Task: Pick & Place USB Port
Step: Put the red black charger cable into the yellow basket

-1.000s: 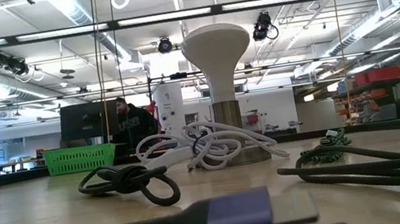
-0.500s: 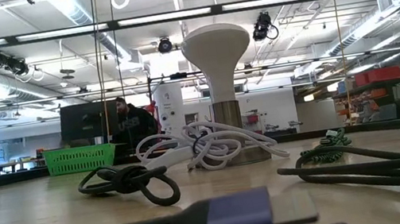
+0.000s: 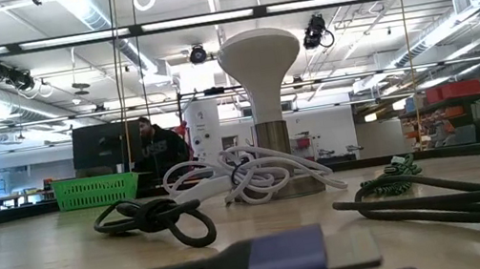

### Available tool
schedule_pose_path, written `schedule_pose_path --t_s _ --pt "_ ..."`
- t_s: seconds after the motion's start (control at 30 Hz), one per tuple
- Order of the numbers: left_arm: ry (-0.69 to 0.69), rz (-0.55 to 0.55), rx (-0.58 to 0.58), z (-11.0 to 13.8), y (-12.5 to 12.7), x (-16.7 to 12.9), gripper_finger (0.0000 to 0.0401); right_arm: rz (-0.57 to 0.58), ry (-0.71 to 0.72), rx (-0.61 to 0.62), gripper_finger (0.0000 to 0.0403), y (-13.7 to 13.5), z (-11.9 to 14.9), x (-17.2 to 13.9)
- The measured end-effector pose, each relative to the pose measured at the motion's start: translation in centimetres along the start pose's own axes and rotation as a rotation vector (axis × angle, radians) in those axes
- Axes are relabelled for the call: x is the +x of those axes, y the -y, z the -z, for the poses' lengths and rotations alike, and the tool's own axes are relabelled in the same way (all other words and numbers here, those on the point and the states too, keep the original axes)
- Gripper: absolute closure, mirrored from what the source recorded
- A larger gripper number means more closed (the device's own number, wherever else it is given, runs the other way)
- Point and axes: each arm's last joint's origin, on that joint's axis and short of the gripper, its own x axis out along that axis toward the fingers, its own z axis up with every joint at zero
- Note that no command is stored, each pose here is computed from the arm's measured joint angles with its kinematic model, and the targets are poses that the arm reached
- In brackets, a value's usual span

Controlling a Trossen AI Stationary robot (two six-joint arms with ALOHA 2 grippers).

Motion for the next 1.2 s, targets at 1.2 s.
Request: schedule_pose_path --t_s 1.2 --pt "-0.004 -0.001 0.0 0.0 0.0 0.0 0.0325 0.129 0.054 0.082 0.04 -0.4 6.5 5.2"
